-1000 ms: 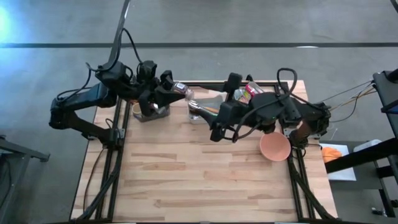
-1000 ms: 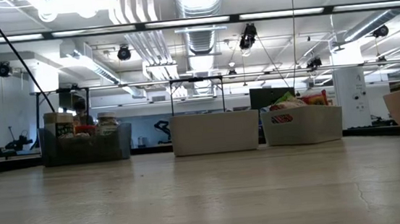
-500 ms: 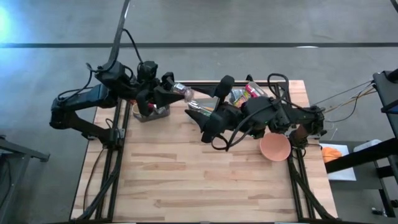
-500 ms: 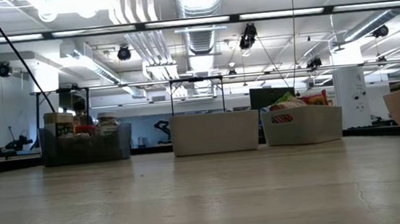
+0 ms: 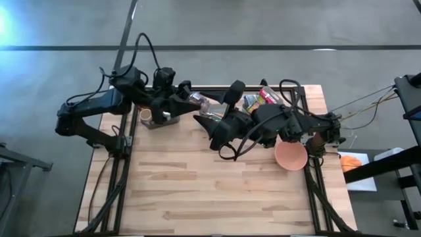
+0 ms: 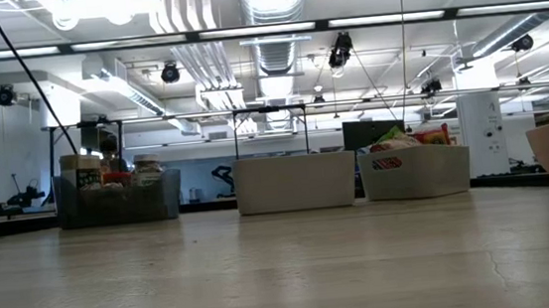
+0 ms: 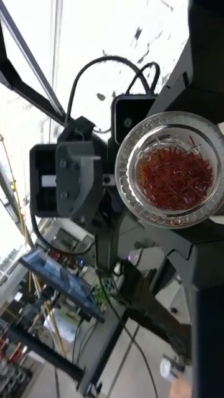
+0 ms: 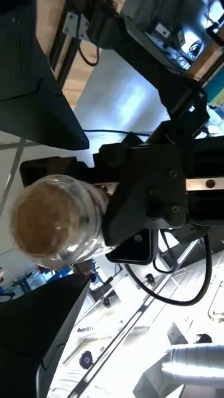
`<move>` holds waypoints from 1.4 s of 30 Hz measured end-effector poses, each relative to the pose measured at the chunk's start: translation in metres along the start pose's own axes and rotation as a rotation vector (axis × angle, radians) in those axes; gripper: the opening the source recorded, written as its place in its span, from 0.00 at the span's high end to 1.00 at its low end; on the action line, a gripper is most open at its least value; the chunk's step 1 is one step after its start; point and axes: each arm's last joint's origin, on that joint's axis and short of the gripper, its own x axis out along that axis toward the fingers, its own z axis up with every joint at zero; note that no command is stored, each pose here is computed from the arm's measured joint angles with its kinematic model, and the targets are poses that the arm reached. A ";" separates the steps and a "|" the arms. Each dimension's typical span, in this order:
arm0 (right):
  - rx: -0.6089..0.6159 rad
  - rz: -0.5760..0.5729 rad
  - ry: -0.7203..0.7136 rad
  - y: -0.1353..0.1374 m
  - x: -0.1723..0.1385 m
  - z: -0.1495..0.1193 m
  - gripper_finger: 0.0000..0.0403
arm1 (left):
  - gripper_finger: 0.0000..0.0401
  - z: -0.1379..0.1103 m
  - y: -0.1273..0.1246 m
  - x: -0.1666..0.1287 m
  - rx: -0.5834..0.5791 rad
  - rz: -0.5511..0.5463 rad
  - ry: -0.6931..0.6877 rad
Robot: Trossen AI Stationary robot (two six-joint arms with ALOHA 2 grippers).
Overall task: Pick & Place Food Item
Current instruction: Put the brown seasoning bottle into the black bin
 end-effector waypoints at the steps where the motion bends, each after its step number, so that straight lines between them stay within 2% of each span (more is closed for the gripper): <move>1: 0.000 -0.001 0.001 0.000 0.000 0.000 0.15 | 0.55 0.000 0.000 0.001 -0.008 -0.008 -0.003; 6: 0.008 -0.017 0.011 -0.001 0.000 0.000 0.19 | 0.55 0.000 0.000 0.002 -0.010 -0.016 0.003; 14: 0.010 -0.023 0.016 -0.001 -0.001 0.001 0.48 | 0.55 0.000 0.000 0.001 -0.009 -0.017 0.002; 17: 0.009 -0.024 0.014 -0.001 -0.001 0.001 0.55 | 0.55 0.000 0.000 0.001 -0.008 -0.018 -0.002; 29: 0.000 -0.020 0.010 0.000 -0.003 0.002 0.55 | 0.55 0.000 0.001 0.001 0.013 -0.014 0.004; 31: -0.008 -0.012 0.011 0.002 -0.003 0.003 0.55 | 0.50 0.000 0.001 0.001 0.033 -0.022 0.018; 37: 0.010 0.022 0.017 0.005 -0.006 0.003 0.55 | 0.27 -0.003 0.002 0.001 0.080 -0.045 0.060; 42: 0.066 0.122 -0.025 0.009 -0.010 0.002 0.55 | 0.17 -0.006 0.006 -0.001 0.147 -0.077 0.141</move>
